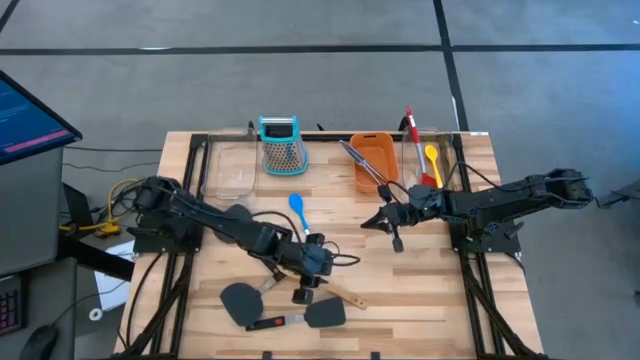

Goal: Pick & Place Kitchen Items
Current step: Put the brown spatula into the right transparent bin

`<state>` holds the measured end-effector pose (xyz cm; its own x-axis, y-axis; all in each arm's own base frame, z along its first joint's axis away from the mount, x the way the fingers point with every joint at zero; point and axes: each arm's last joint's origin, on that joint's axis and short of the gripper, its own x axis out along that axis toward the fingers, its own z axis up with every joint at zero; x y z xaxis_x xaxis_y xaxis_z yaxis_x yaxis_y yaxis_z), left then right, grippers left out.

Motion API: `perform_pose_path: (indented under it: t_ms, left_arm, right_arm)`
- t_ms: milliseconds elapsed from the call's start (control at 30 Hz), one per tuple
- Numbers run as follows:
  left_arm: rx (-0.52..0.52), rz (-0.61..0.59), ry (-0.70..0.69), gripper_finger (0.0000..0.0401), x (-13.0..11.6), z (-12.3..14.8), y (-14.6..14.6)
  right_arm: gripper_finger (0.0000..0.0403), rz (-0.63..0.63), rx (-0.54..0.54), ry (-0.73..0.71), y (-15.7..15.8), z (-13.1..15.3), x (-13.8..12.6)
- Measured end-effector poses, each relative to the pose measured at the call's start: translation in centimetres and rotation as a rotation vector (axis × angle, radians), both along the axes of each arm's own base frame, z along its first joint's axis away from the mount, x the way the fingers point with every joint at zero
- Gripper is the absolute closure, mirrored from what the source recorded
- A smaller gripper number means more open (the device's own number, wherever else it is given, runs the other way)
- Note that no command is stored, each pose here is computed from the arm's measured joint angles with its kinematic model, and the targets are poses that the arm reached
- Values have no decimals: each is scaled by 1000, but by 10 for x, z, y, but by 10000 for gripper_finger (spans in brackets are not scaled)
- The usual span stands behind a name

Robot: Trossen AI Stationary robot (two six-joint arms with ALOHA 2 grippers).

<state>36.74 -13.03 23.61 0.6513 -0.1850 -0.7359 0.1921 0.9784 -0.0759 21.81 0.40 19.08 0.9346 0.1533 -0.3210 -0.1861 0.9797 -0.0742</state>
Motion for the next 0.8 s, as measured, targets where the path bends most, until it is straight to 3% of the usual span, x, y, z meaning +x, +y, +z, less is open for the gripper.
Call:
perform_pose_path:
  t_ms: [433,800]
  left_arm:
    - [50,-21,129,299,-22,-41,0]
    - [83,-30,125,299,-20,-48,0]
  right_arm:
    - [403,0,0,3,0,0,0]
    - [403,0,0,3,0,0,0]
